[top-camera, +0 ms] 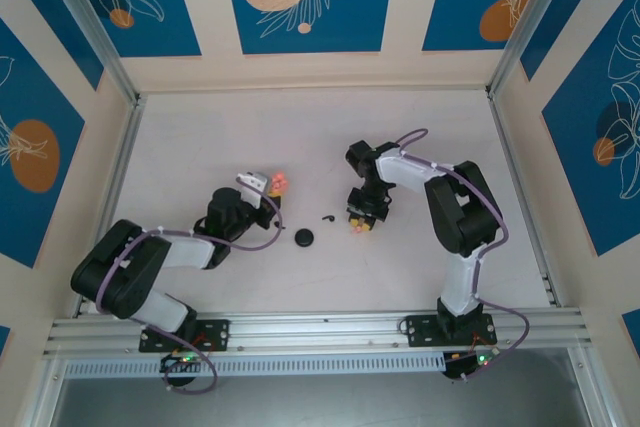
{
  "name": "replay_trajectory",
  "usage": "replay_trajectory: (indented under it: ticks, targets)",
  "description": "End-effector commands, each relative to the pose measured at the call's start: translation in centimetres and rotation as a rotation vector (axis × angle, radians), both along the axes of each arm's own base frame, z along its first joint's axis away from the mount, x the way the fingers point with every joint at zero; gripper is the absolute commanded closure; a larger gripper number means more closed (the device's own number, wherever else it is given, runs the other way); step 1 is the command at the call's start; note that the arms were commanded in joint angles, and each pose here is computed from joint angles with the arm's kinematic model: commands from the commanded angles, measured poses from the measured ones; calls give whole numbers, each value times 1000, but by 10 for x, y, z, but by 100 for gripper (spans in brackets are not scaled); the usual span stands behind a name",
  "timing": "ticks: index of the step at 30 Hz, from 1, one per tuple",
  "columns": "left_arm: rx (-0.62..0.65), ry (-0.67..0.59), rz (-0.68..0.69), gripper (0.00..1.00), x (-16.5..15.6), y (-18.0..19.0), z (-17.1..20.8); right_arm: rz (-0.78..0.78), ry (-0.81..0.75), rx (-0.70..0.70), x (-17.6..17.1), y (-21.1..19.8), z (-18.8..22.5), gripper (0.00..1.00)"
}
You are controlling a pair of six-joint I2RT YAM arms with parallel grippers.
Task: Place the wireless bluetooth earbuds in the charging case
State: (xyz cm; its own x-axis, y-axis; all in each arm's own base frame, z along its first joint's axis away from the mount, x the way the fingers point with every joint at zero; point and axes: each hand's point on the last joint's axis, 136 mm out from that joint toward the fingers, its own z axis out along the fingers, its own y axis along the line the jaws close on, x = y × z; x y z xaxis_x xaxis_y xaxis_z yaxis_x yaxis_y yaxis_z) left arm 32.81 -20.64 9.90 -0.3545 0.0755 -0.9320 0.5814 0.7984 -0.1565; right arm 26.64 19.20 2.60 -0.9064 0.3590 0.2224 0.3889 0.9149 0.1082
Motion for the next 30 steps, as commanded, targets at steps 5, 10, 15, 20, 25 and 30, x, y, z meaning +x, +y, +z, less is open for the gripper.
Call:
replay_trajectory:
  ticks: [5, 10, 15, 20, 25, 30]
  targets:
    - [-171, 7, -233, 85, -9, -42, 24, 211, -292, 148, 31, 23, 42, 84]
    - [-258, 6, -384, 86, -22, -65, 37, 373, -498, 260, 50, 40, 81, 84]
    - [-303, -11, -486, 87, -31, -79, 47, 509, -633, 343, 58, 53, 112, 85]
    - [-336, -13, -548, 87, -36, -87, 55, 635, -747, 388, 60, 63, 137, 85]
    - [-345, -11, -566, 87, -34, -90, 58, 751, -834, 344, 62, 68, 158, 86]
    - [-350, -4, -570, 87, -33, -91, 58, 842, -907, 266, 63, 68, 176, 86]
